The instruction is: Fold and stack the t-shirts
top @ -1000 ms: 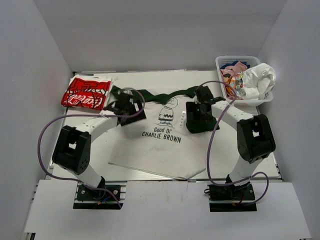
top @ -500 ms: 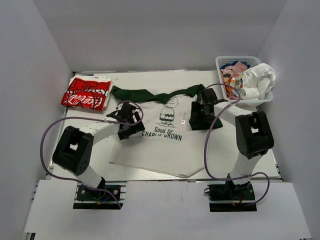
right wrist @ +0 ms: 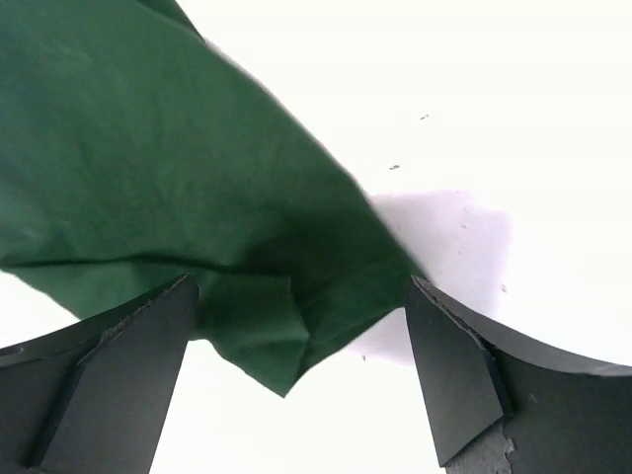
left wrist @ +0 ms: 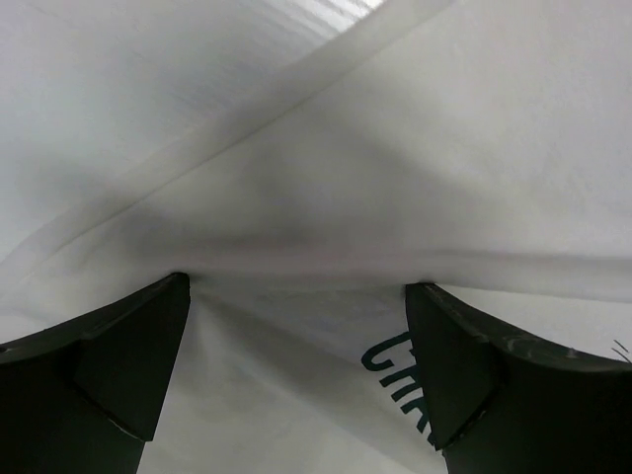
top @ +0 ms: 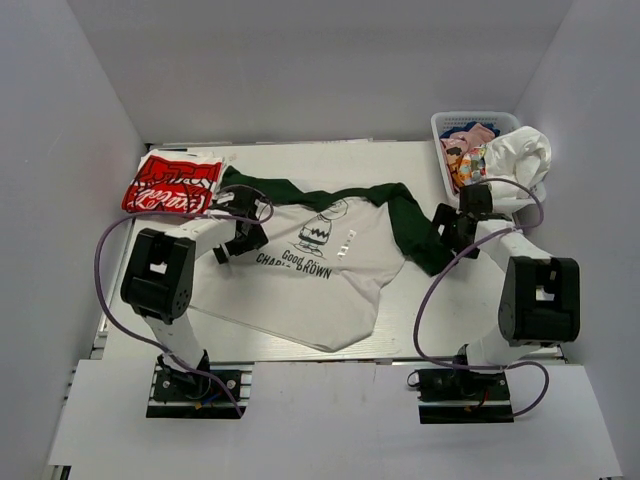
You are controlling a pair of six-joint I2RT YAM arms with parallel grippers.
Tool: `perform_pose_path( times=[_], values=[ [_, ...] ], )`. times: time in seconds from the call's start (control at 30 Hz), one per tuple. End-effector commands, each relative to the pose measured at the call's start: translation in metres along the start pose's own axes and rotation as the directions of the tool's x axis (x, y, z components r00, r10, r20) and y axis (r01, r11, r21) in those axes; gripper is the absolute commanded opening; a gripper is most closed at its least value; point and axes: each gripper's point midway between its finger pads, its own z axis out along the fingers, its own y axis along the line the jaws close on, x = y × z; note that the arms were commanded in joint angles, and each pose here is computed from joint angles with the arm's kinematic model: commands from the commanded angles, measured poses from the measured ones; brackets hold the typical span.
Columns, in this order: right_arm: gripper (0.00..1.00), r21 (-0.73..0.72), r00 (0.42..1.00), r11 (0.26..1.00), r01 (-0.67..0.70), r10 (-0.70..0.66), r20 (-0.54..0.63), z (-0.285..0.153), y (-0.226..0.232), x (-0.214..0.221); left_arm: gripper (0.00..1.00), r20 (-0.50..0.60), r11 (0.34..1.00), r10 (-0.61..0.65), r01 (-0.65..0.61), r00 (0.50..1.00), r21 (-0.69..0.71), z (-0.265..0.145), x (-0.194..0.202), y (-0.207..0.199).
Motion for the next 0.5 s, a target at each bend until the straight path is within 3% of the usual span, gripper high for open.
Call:
perform_pose_path(
  times=[0.0, 0.1, 0.2, 0.23, 0.47],
  values=[
    [0.90, -0.028, 0.996, 0.998, 0.063, -0.061, 0.061, -0.024, 0.016, -0.016, 1.00, -0.015, 0.988, 0.100, -0.101, 0.995, -0.121, -0.004, -0.007, 0.029],
    [0.90, -0.176, 0.985, 0.972, 0.155, -0.138, 0.102, -0.040, 0.059, -0.024, 1.00, 0.035, 0.996, 0.087, -0.087, 0.996, 0.010, -0.033, -0.025, 0.007],
    [0.90, -0.244, 0.961, 0.934, 0.261, -0.229, 0.154, -0.044, 0.107, -0.024, 1.00, 0.053, 0.986, 0.047, -0.055, 0.997, 0.160, -0.060, -0.023, -0.010],
    [0.90, -0.266, 0.955, 0.921, 0.283, -0.244, 0.170, -0.046, 0.121, -0.029, 1.00, 0.012, 0.980, 0.048, -0.050, 0.999, 0.193, -0.060, -0.008, -0.009],
    [0.90, -0.315, 0.937, 0.882, 0.350, -0.328, 0.121, 0.009, 0.190, -0.040, 1.00, -0.101, 0.987, -0.017, 0.032, 0.995, 0.157, -0.043, 0.043, 0.016]
  ],
)
